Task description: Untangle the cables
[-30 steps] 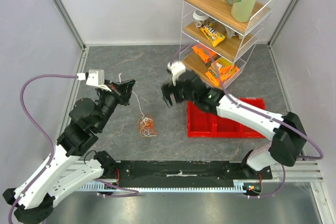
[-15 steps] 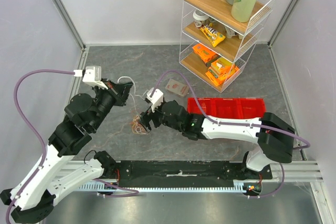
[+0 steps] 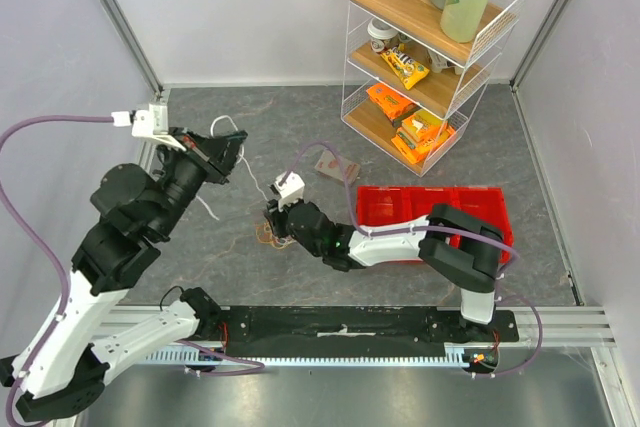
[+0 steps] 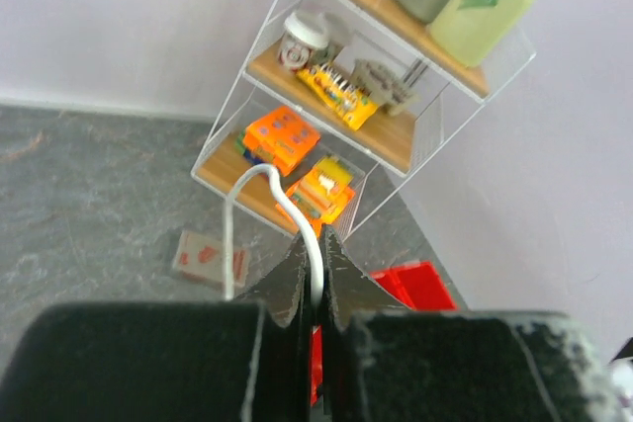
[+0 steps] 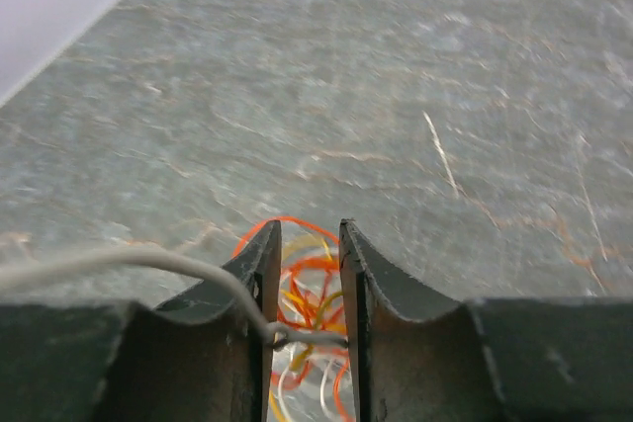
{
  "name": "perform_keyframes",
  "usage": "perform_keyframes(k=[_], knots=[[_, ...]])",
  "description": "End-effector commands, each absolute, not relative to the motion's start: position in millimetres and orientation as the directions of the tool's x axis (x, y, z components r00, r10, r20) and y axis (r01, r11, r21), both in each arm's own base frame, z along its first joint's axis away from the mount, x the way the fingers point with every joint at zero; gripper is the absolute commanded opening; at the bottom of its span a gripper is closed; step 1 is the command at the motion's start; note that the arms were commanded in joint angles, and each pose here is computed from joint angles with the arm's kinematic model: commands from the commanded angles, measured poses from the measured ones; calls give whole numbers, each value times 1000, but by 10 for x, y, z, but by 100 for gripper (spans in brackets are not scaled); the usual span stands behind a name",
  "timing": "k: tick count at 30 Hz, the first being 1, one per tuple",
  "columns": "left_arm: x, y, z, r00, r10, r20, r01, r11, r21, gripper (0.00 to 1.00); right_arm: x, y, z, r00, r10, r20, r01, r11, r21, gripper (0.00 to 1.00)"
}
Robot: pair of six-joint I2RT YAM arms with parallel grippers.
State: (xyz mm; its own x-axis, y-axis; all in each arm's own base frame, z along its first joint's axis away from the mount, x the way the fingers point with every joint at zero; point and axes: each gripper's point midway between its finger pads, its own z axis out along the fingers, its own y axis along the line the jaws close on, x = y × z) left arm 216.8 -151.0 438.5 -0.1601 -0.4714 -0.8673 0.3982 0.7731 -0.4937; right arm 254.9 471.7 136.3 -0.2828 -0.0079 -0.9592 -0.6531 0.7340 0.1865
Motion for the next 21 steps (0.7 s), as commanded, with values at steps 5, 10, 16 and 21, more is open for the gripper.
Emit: perform_keyframes(k=[5, 10, 16, 21], knots=[[2076, -1298, 5713, 144, -501, -854, 494, 784, -377, 2, 2555, 4296, 754, -310, -21, -950, -551, 819, 162, 47], [2189, -1236, 5895, 201, -439, -876, 437, 840, -321, 2, 2546, 4298, 906, -295, -50, -954, -576, 806, 135, 66], [2222, -1112, 5827, 214, -456, -864, 378, 854, -357, 2, 2496, 4267, 1045, -318, -63, -946, -590, 794, 146, 86], [2266, -1157, 5617, 143, -458, -877, 358, 850, -386, 2, 2304, 4189, 1237, -338, -86, -937, -647, 744, 165, 98]])
